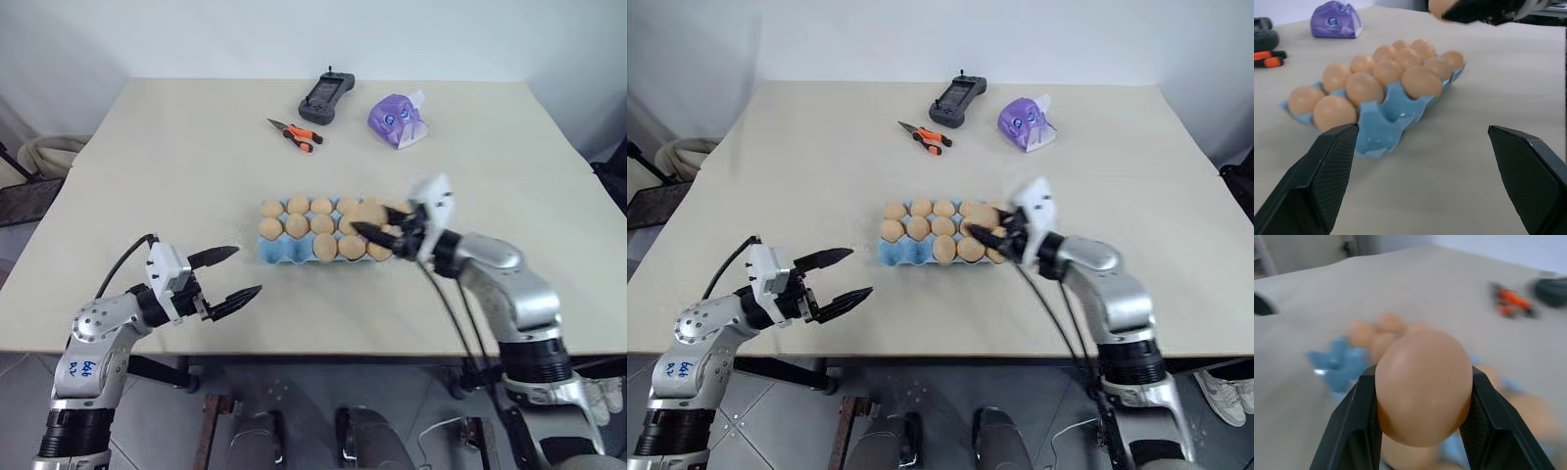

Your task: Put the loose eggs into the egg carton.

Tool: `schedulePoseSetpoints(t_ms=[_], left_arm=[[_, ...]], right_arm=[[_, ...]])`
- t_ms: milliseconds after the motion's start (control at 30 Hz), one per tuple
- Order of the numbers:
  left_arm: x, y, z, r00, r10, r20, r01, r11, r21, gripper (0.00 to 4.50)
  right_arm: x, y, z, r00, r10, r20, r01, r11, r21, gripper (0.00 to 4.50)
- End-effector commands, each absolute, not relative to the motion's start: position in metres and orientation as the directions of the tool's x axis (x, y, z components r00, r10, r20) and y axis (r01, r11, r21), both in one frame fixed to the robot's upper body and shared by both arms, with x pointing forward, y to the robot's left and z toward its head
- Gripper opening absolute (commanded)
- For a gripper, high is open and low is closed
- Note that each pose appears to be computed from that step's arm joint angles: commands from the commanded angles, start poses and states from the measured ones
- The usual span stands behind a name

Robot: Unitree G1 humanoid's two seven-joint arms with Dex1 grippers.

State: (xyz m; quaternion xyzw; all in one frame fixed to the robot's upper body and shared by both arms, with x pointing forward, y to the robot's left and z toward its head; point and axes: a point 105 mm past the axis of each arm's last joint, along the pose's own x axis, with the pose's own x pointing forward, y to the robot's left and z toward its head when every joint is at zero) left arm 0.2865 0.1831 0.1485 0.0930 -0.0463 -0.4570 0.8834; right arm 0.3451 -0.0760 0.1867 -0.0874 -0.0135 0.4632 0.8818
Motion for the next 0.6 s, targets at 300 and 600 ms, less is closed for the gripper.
schedulePoseSetpoints(t_ms=[300,600], left_arm=[[0.283,0.192,0.154,0.610,-0.793,0.011,0.769,0.595,0.235,4.50],[0.282,0.186,0.153,0.598,-0.802,0.016,0.778,0.585,0.228,4.50]], right_arm=[[0.356,-0.027,0.174,0.577,0.811,-0.093,-0.801,0.541,-0.256,2.04],[0.348,-0.005,0.182,0.517,0.853,-0.068,-0.838,0.489,-0.240,4.48]])
